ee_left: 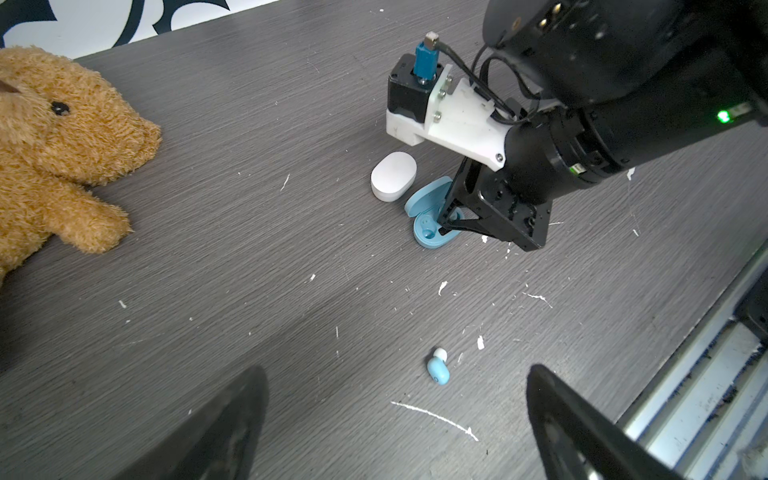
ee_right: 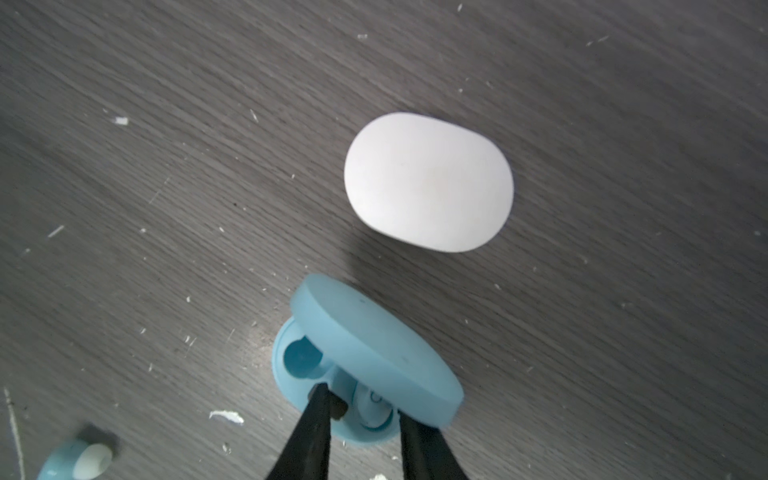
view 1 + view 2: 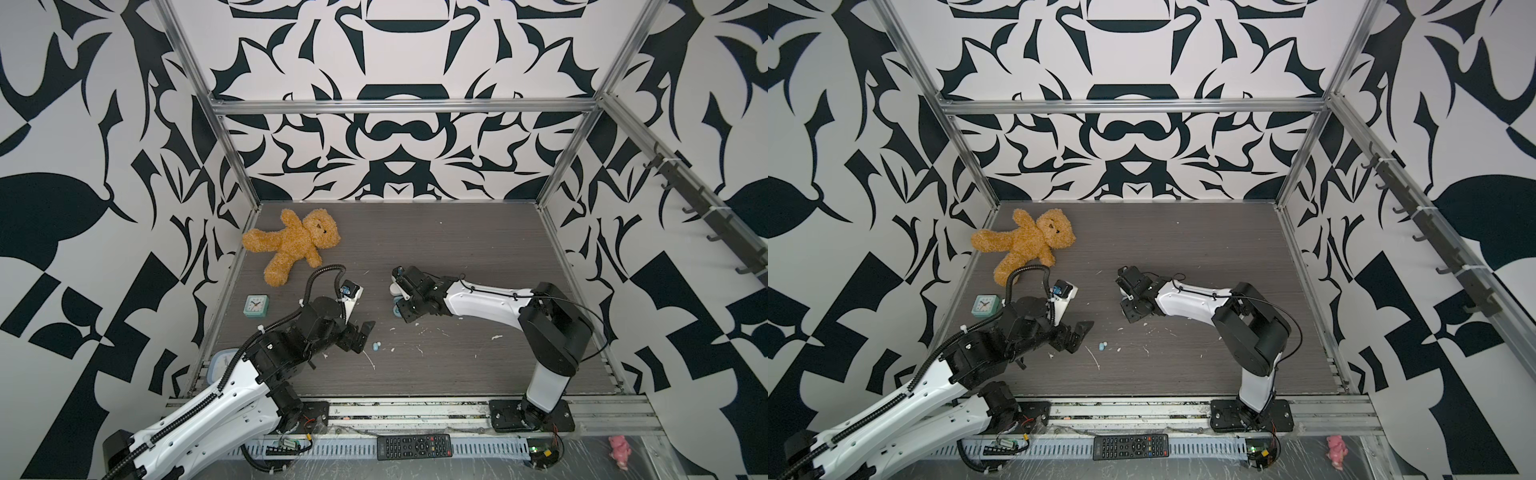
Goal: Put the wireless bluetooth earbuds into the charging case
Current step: 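Open the right gripper and lift it away from the case, then move the open right gripper down to the other light-blue earbud near the robot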
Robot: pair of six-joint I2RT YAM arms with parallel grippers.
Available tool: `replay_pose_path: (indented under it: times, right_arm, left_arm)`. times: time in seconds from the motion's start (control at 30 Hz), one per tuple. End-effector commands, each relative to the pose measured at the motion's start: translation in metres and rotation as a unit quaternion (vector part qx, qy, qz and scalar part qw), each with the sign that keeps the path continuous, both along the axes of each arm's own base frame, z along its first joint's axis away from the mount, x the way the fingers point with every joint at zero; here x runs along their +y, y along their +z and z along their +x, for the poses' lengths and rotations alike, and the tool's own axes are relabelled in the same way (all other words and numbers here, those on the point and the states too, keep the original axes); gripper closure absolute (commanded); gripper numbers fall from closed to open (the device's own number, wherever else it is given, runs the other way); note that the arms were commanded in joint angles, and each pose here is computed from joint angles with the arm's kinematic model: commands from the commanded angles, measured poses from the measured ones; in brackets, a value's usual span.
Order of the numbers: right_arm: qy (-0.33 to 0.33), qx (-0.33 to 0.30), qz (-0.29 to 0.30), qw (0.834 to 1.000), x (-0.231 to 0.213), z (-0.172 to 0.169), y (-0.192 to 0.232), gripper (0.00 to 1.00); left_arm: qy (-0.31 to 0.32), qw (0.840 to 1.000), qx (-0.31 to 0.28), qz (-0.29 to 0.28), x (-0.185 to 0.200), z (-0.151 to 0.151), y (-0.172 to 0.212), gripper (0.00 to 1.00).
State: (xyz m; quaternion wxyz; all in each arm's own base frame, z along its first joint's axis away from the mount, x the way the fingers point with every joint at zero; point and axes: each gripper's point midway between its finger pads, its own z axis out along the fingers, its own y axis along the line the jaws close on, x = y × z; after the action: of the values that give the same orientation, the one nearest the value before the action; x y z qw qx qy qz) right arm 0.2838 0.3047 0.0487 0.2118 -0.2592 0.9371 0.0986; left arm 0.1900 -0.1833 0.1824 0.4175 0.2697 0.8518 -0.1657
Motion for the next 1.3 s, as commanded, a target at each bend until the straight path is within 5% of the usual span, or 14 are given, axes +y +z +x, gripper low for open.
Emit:
replay_pose_path:
  times: [0.0, 0.33, 0.83, 1.27]
  right_arm:
    - [-0.004, -0.029, 0.024, 0.999, 0.005, 0.008, 0.032, 0.68]
    - [-0.008, -0.032, 0.043, 0.999, 0.002, 0.003, 0.050, 0.65]
    - [-0.056, 0.023, 0.226, 0.972, 0.019, -0.050, 0.098, 0.41]
    - [-0.028, 0.078, 0.212, 0.974, 0.069, -0.118, 0.062, 0.29]
  left_arm:
    - [-0.002, 1.000, 0.006, 0.005, 0.002, -0.002, -0.005, 0.01]
    - [-0.002, 1.000, 0.007, 0.004, 0.001, -0.002, -0.006, 0.01]
    - [0.008, 1.000, -0.002, -0.010, 0.008, -0.005, 0.006, 0.01]
    - [0.125, 0.992, 0.014, -0.029, 0.055, -0.010, 0.031, 0.01]
